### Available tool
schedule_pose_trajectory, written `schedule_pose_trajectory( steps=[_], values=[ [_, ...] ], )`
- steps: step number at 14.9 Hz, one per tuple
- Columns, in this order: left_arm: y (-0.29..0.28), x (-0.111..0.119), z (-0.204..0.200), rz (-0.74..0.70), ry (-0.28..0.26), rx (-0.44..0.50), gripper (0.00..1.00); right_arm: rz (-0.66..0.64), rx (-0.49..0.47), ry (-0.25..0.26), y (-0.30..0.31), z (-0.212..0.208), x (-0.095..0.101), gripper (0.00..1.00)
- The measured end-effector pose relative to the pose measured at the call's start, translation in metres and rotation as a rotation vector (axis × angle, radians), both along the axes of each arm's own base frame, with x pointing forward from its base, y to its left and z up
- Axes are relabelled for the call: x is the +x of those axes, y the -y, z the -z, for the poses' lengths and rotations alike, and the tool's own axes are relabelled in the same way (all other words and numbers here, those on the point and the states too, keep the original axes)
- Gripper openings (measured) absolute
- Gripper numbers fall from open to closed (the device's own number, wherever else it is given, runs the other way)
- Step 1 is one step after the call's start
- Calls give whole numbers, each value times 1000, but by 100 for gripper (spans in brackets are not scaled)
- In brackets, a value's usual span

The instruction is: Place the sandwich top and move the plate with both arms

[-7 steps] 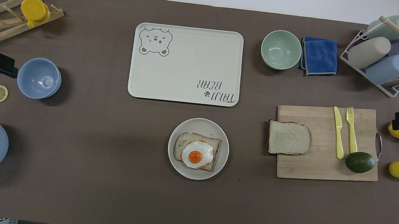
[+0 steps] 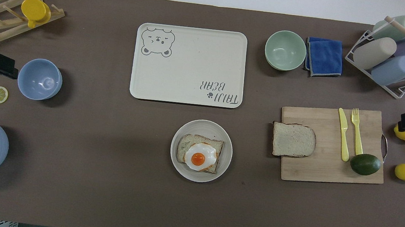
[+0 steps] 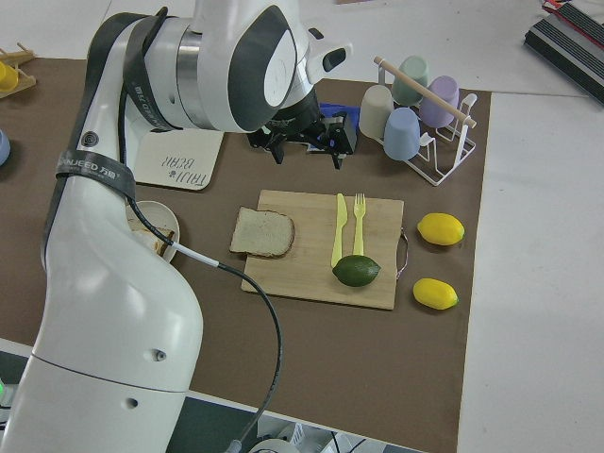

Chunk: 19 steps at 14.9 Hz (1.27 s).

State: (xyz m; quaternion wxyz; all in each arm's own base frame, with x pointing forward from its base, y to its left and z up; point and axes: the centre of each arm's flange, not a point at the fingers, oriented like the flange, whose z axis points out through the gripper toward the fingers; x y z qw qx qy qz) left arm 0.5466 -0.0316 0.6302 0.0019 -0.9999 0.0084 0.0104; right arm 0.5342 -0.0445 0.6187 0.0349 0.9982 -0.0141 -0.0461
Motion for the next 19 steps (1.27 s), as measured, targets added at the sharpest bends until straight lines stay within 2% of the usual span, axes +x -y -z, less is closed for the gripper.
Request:
schedule_pose_trajectory(
  steps=[4,8,10,13,16,19],
  values=[
    [0,0,0,0,0,0,100,-82,13,26,-32,0,5,100],
    [0,0,0,0,0,0,100,-24,-8,23,-170,21,3,100],
    [0,0,0,0,0,0,100,10,-50,4,-245,58,-2,100],
    [0,0,0,0,0,0,100,-8,-186,-9,-308,128,-2,100],
    [0,0,0,0,0,0,100,-27,-283,-17,-325,210,-15,100],
    [0,0,0,0,0,0,100,-53,-464,-7,-339,286,-43,100]
  ],
)
